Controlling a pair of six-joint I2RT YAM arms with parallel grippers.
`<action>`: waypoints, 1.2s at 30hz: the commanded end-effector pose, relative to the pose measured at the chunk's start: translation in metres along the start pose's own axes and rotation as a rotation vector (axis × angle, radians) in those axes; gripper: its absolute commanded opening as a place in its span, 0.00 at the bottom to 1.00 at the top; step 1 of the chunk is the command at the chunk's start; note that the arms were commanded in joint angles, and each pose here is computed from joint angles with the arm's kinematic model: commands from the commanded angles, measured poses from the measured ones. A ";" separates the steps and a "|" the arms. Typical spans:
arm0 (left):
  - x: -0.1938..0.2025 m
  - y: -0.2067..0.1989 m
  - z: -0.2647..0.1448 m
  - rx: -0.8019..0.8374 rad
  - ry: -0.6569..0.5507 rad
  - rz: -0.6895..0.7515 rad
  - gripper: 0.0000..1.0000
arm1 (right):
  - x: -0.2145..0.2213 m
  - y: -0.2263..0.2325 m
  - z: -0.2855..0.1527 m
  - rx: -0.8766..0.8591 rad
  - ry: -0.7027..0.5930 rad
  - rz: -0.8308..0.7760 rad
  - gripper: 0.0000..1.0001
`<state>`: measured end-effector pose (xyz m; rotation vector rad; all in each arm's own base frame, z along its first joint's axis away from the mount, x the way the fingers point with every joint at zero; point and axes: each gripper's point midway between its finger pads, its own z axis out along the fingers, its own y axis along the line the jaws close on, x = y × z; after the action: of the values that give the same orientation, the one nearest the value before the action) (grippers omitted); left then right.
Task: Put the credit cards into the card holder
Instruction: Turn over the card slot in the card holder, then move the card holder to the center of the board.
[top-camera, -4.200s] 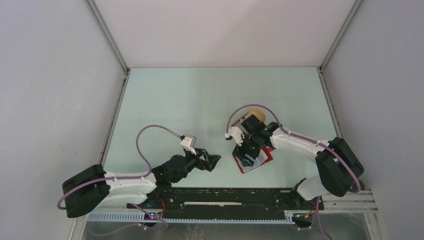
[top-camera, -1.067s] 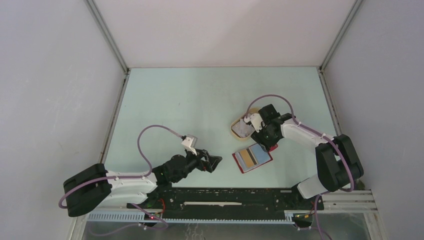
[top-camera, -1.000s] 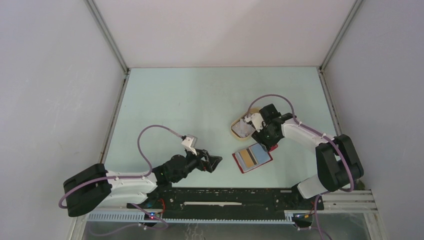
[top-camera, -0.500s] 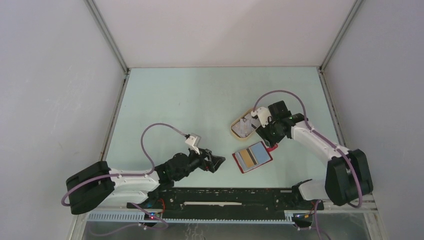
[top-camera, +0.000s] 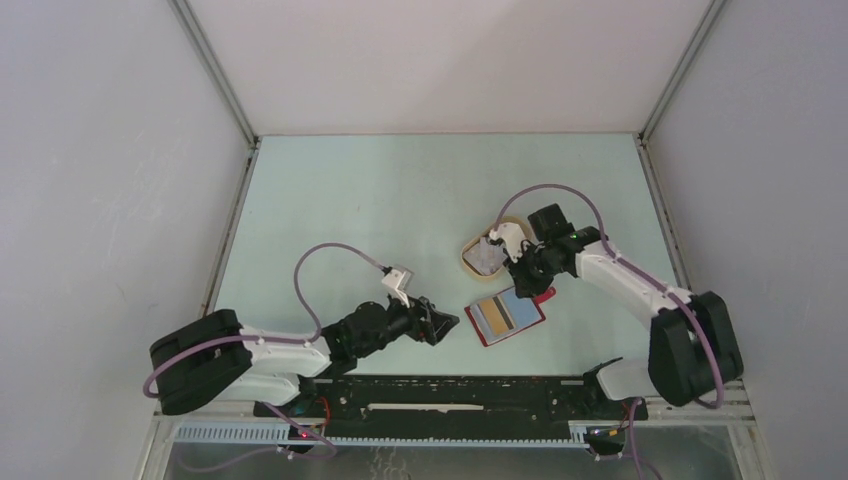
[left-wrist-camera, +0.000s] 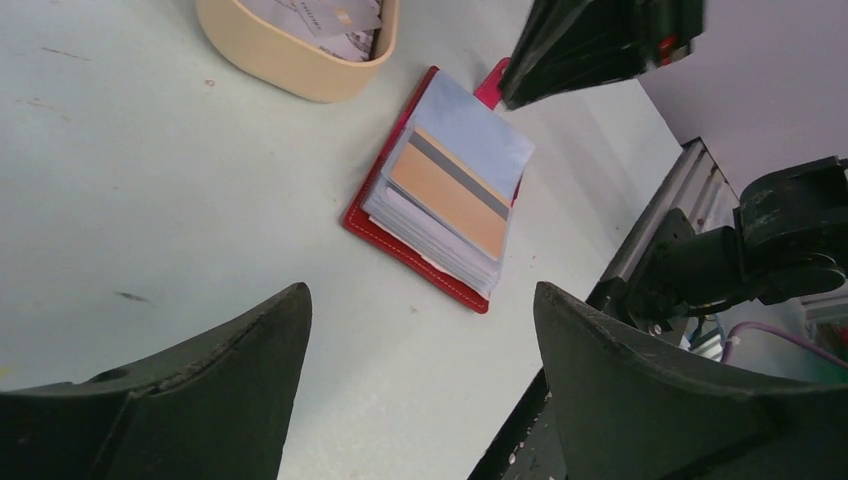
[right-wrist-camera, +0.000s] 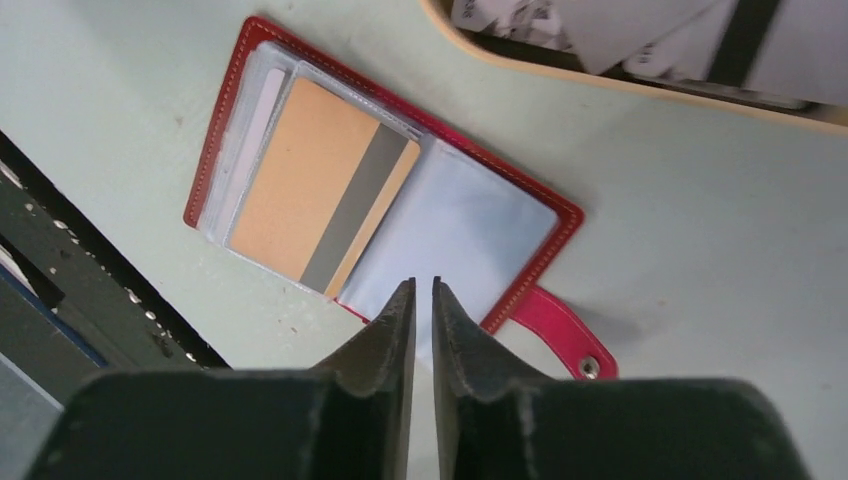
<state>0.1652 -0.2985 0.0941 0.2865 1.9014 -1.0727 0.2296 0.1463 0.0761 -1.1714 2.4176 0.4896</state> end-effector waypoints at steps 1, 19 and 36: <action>-0.022 -0.030 0.014 0.098 -0.050 -0.037 0.85 | 0.003 0.000 0.014 -0.010 0.086 0.010 0.15; -0.002 -0.027 0.028 0.092 0.019 -0.048 0.81 | 0.011 0.037 0.055 -0.138 0.231 -0.013 0.09; -0.020 -0.011 0.010 0.006 -0.016 0.056 0.80 | -0.021 0.052 0.002 -0.257 0.034 -0.069 0.18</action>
<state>0.1617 -0.3158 0.0925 0.3297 1.9294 -1.1218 0.1946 0.1838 0.0467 -1.3683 2.5633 0.6881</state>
